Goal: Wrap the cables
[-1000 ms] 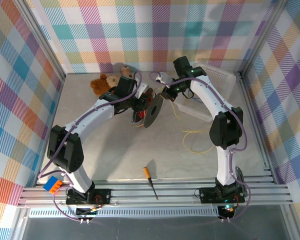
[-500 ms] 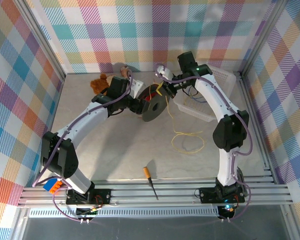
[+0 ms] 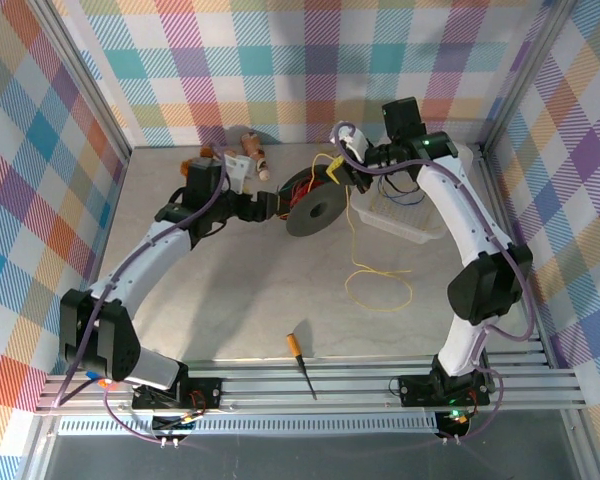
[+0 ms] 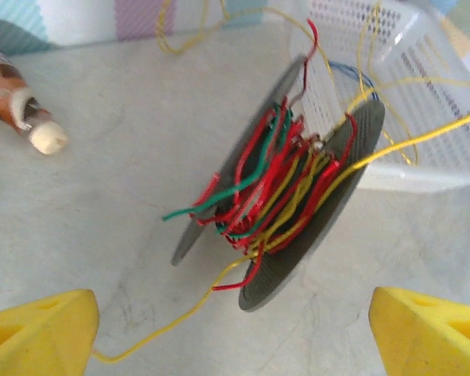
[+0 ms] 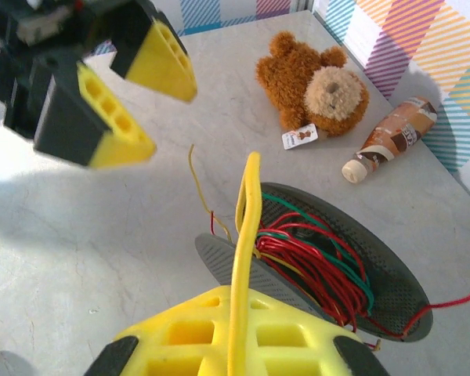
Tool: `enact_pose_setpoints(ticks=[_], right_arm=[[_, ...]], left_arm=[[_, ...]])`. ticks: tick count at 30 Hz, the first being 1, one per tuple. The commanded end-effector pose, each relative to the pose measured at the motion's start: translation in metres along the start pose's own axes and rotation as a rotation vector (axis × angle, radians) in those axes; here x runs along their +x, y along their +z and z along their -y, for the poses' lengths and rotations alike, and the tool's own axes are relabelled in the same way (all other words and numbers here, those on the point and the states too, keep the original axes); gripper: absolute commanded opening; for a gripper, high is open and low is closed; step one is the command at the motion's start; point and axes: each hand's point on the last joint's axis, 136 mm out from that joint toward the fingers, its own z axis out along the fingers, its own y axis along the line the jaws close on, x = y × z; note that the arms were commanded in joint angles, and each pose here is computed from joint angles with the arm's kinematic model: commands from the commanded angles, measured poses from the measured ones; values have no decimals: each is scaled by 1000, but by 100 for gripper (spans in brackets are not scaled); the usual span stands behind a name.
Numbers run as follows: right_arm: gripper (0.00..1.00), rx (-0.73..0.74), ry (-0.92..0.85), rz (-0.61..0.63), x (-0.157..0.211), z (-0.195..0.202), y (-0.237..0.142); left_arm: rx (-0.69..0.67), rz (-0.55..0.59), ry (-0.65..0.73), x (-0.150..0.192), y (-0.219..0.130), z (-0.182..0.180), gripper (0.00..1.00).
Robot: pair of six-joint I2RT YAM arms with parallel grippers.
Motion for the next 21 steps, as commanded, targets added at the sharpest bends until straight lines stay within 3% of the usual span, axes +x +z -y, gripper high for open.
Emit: enact_pose_setpoints(ticks=[1, 9, 16, 21], right_arm=[[0, -6, -33, 47, -10, -4, -10], [0, -14, -1, 35, -2, 2, -5], [0, -16, 18, 22, 3, 4, -3], [0, -11, 35, 22, 6, 7, -5]], left_arm=[[-29, 62, -103, -5, -3, -18, 90], [-12, -46, -303, 59, 36, -41, 83], [197, 43, -549, 53, 56, -41, 73], [319, 58, -626, 51, 68, -34, 25]])
